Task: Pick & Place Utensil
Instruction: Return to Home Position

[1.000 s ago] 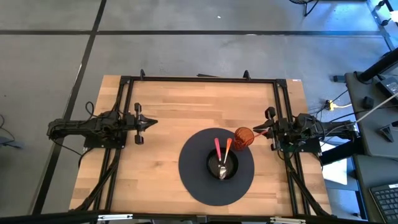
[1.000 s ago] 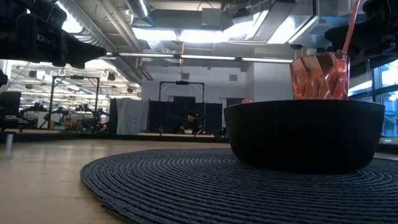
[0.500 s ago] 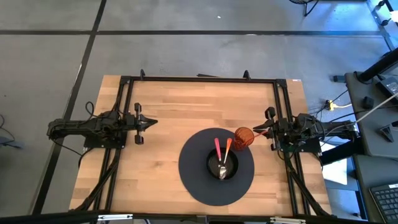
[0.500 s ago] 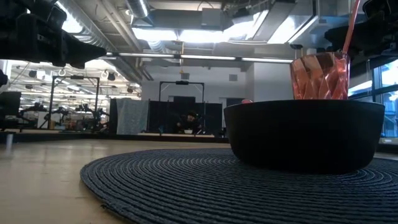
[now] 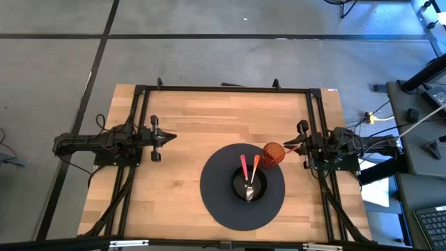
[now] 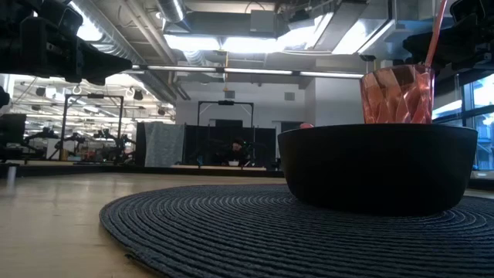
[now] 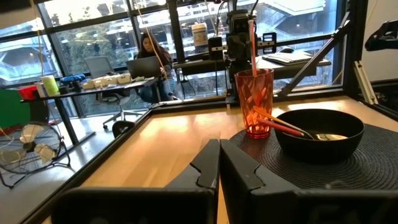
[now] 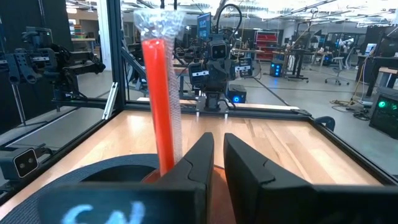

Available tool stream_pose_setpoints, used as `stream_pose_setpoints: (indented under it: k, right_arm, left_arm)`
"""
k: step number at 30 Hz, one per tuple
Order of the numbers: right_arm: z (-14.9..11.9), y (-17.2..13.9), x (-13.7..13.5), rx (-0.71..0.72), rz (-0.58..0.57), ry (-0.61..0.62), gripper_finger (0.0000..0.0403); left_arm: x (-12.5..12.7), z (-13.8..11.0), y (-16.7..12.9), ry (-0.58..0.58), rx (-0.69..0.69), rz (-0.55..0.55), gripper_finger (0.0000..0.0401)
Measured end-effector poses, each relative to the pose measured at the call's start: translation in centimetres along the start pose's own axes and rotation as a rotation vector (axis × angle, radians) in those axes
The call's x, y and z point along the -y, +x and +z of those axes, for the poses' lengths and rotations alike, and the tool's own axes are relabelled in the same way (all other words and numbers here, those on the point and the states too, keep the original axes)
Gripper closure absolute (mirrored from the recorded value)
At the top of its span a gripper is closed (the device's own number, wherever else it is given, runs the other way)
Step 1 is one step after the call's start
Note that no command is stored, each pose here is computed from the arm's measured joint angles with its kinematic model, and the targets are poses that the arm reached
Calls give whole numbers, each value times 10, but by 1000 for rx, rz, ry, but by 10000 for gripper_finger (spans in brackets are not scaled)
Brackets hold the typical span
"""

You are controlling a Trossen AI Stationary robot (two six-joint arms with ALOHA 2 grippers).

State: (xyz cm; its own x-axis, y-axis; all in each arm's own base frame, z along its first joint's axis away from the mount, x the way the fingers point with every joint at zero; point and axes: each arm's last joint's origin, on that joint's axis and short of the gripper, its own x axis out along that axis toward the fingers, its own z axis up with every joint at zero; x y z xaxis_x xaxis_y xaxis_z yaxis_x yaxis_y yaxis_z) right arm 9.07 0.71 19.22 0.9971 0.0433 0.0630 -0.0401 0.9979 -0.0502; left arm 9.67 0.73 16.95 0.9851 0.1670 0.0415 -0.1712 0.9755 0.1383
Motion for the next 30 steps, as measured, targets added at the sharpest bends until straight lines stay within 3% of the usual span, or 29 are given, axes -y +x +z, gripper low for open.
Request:
stream_pose_setpoints:
  k: [30]
  right_arm:
    - [0,0,0,0,0,0,363]
  left_arm:
    - [0,0,0,0,0,0,397]
